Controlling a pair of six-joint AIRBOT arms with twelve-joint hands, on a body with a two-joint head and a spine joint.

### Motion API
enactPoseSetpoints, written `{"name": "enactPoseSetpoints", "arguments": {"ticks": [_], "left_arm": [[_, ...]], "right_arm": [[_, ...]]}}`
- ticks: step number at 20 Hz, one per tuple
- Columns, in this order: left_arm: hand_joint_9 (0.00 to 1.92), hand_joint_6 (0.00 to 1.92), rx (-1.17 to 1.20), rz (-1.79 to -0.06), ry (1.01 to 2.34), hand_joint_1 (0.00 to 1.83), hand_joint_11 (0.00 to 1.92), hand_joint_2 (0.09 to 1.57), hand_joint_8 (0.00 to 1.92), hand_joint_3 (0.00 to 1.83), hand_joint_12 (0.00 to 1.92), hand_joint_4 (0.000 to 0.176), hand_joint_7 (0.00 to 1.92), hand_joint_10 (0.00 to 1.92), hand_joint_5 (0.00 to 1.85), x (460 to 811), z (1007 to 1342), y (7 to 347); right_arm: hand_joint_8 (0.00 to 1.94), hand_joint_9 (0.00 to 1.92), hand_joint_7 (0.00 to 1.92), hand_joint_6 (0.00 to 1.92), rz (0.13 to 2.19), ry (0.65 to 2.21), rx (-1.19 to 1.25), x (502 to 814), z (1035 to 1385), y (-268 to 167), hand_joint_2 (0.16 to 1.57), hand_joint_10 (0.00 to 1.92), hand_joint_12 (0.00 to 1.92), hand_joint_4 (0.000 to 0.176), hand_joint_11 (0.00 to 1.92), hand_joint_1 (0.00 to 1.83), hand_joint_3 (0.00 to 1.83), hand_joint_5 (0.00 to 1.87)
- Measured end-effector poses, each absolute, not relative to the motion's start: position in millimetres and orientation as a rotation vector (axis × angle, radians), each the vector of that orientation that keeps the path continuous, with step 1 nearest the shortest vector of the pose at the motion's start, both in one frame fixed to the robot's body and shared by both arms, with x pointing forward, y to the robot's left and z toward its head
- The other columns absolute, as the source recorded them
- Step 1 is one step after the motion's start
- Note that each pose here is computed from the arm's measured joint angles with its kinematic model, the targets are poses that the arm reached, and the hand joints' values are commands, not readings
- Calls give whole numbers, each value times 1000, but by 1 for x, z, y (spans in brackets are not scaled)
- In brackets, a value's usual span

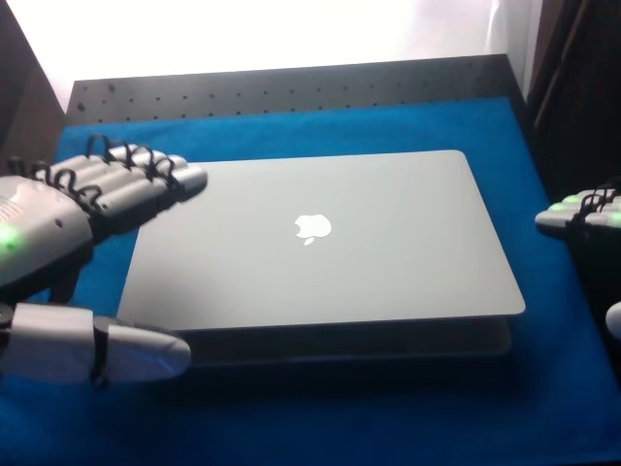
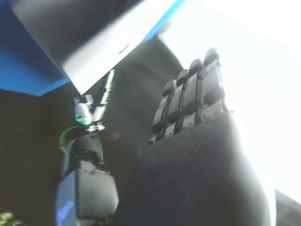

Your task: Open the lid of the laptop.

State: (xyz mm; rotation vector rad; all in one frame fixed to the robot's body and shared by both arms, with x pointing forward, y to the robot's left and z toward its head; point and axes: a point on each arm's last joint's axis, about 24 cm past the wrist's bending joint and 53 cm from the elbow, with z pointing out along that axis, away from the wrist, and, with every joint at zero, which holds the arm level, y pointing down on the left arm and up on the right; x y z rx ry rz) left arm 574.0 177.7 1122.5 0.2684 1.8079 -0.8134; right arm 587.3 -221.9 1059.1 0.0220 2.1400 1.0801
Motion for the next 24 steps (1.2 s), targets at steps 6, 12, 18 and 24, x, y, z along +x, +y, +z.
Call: {"name": "enactPoseSetpoints", "arguments": {"ticks": [6, 12, 18, 24], "left_arm": [[0, 0, 265, -811, 1841, 367, 0, 916, 0, 0, 0, 0, 0, 0, 0, 575, 1113, 173], [0, 0, 258, -808, 1872, 310, 0, 935, 0, 7, 0, 0, 0, 0, 0, 575, 1102, 172], [0, 0, 247, -827, 1875, 369, 0, 941, 0, 6, 0, 0, 0, 0, 0, 576, 1099, 169], [0, 0, 229, -846, 1887, 413, 0, 950, 0, 3, 0, 0, 0, 0, 0, 575, 1093, 165]], "right_arm": [[0, 0, 0, 0, 1018, 2206, -219, 572, 1048, -196, 1282, 0, 0, 0, 0, 0, 4, 0], [0, 0, 0, 0, 1003, 2211, -411, 558, 1047, -172, 1303, 0, 0, 0, 0, 0, 10, 0], [0, 0, 0, 0, 998, 2243, -425, 553, 1040, -172, 1334, 0, 0, 0, 0, 1, 12, 0], [0, 0, 0, 0, 1024, 2242, -452, 552, 1035, -161, 1338, 0, 0, 0, 0, 0, 7, 0]]}}
